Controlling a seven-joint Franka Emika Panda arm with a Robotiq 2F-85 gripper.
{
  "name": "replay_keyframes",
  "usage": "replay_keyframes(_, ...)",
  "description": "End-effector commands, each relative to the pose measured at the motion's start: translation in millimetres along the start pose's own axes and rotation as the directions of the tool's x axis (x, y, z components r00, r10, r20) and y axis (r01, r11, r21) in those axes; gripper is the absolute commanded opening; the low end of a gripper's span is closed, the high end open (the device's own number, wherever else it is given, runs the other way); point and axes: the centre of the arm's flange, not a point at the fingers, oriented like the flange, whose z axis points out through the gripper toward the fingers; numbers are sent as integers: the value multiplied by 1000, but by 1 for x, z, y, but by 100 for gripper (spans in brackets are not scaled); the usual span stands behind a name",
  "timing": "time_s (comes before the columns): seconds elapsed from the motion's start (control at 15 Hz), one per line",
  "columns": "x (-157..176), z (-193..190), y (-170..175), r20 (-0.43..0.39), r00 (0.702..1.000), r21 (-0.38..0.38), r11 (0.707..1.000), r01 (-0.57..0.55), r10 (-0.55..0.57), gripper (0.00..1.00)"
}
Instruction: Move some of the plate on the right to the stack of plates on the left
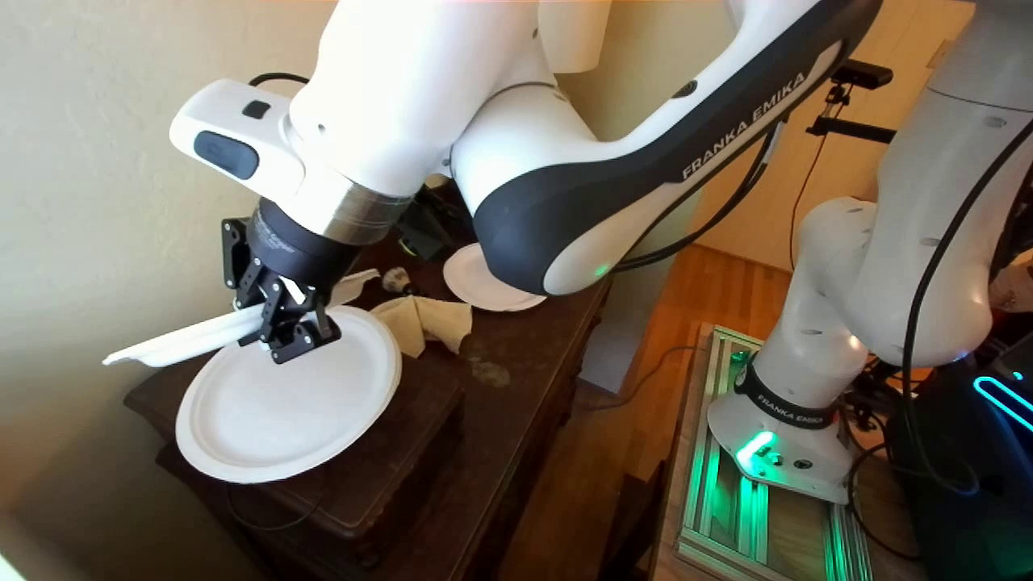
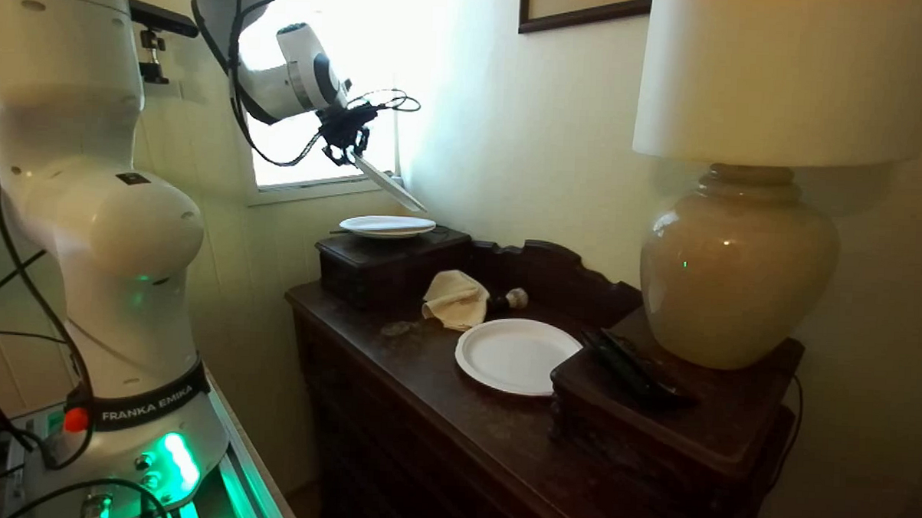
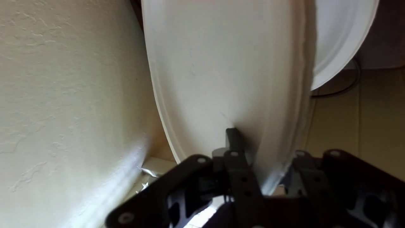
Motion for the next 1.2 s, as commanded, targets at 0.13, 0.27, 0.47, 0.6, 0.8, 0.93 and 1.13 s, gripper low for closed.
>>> replay_keyframes(0.13, 10, 12, -3, 8, 997, 41, 997, 73, -73, 4)
replay_keyframes(0.27, 10, 17, -8, 13, 995, 58, 994, 94, -94, 4)
replay_keyframes(0.47, 10, 22, -14, 33, 992, 74, 990, 118, -121, 4)
replay_keyframes(0.6, 8, 24, -17, 59, 989, 91, 987, 132, -137, 4)
replay_keyframes(0.8, 6, 26, -22, 87, 983, 112, 982, 150, -160, 4)
replay_keyframes(0.93, 6, 26, -24, 108, 978, 119, 979, 168, -181, 4)
replay_keyframes(1.13, 8, 26, -23, 165, 960, 110, 972, 209, -226, 4)
